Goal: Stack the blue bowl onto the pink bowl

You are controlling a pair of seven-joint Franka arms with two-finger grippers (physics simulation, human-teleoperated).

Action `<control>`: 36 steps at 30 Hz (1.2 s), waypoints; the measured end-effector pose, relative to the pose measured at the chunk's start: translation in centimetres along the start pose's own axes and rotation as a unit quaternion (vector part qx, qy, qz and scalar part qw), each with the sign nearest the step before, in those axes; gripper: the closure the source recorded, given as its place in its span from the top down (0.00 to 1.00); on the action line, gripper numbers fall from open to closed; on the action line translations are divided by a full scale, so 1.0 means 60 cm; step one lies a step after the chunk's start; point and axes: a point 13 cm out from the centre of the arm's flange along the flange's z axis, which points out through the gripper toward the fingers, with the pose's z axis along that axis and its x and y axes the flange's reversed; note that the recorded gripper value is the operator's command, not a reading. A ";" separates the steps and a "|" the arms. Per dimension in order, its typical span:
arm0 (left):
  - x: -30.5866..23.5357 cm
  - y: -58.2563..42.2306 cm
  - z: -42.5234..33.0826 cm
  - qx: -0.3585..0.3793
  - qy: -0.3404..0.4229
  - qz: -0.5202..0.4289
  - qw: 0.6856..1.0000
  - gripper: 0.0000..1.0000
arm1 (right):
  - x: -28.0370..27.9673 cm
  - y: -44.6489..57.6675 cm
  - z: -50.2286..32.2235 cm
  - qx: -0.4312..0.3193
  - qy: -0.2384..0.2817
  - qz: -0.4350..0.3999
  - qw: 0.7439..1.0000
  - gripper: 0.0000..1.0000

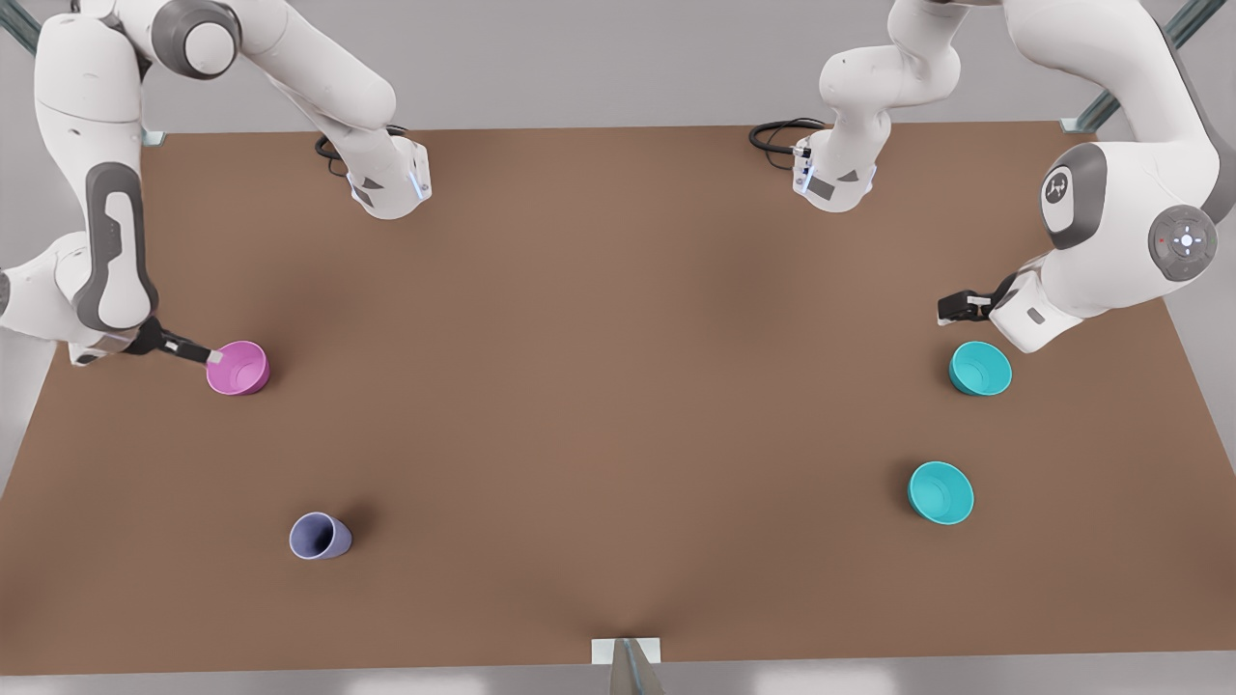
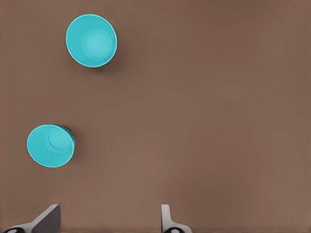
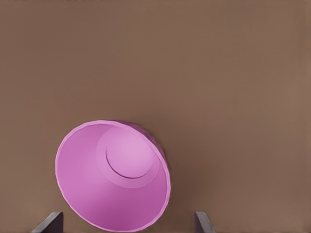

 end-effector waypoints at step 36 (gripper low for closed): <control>0.014 0.007 0.012 0.003 0.025 -0.004 1.000 1.00 | 0.021 0.613 0.029 -0.057 -0.028 -0.341 0.938 0.21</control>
